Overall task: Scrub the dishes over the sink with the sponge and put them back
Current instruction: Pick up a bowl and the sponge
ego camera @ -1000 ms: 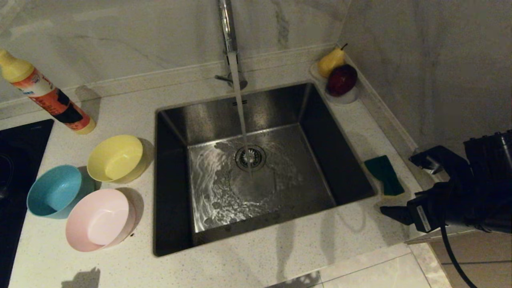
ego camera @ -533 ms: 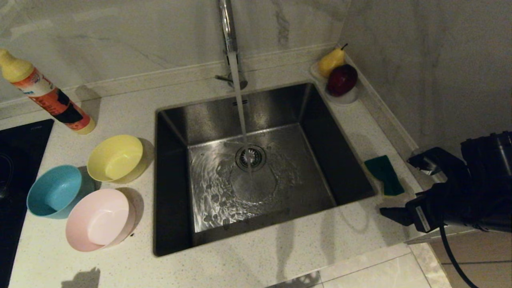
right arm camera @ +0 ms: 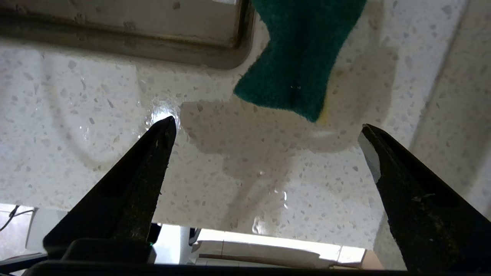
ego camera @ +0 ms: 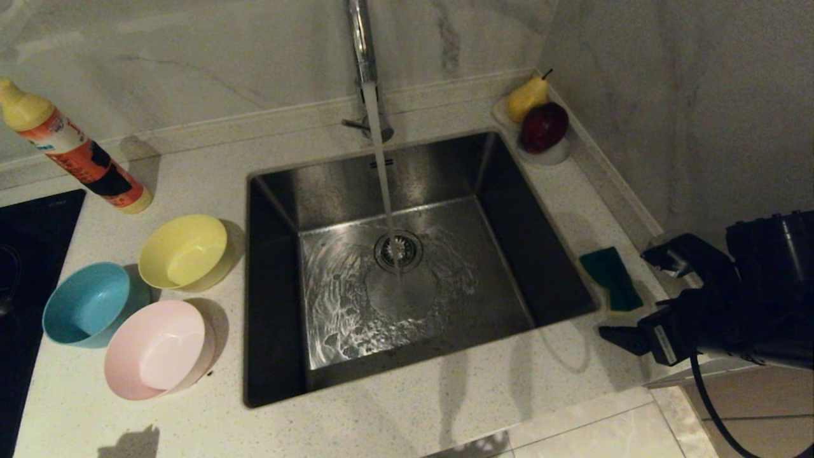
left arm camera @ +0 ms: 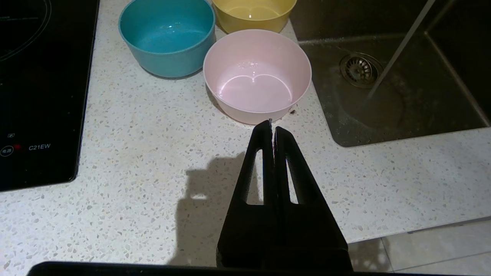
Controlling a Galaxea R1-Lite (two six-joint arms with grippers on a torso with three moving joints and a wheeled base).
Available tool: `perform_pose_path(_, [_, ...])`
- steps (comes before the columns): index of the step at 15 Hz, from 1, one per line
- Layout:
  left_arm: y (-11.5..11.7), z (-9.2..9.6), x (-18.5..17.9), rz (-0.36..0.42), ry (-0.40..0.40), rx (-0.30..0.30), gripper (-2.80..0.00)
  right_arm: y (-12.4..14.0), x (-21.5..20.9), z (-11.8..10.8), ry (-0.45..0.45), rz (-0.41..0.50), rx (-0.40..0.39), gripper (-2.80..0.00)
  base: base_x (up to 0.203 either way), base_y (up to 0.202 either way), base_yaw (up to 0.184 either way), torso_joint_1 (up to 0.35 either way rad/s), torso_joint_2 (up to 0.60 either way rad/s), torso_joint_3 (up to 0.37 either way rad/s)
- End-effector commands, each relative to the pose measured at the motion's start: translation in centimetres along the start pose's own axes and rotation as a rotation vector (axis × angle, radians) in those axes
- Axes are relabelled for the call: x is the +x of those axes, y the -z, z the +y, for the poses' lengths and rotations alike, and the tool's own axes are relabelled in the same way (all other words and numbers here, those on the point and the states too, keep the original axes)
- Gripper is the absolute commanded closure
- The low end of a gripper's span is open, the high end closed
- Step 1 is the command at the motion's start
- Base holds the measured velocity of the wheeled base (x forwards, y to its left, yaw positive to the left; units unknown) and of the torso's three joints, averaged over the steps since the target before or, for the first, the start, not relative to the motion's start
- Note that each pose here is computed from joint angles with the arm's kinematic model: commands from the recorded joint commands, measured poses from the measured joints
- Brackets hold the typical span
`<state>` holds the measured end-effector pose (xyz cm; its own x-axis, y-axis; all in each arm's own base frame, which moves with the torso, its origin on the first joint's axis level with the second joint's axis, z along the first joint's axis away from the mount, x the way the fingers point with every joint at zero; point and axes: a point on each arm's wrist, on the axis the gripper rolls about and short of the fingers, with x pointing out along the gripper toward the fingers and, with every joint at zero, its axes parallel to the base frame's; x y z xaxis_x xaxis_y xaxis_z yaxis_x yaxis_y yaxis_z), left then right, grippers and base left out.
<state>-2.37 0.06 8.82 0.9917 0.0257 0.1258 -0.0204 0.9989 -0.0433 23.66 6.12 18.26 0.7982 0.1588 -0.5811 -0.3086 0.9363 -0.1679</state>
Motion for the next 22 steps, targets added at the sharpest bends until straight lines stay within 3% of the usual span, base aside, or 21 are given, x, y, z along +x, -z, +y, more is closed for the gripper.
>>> perform_pose_path(1, [1.1,0.0,0.2,0.04,-0.002,0.0,0.0,0.1,0.3,0.0,0.0,0.006,-0.001,-2.8,0.0,0.0,0.0,0.0,0.0,0.0])
perform_pose_path(16, [1.1,0.0,0.2,0.04,-0.002,0.0,0.0,-1.1,2.0,-0.4,0.019,-0.038,-0.013,-2.8,0.0,0.0,0.0,0.0,0.0,0.0])
perform_pose_path(17, [1.1,0.0,0.2,0.041,-0.002,0.0,0.0,-1.2,2.1,-0.5,0.021,-0.042,-0.012,0.0,0.0,0.0,0.0,0.0,0.0,0.0])
perform_pose_path(22, [1.1,0.0,0.2,0.041,-0.002,0.0,0.0,-1.5,2.5,-1.3,0.045,-0.046,0.004,0.0,0.0,0.0,0.0,0.0,0.0,0.0])
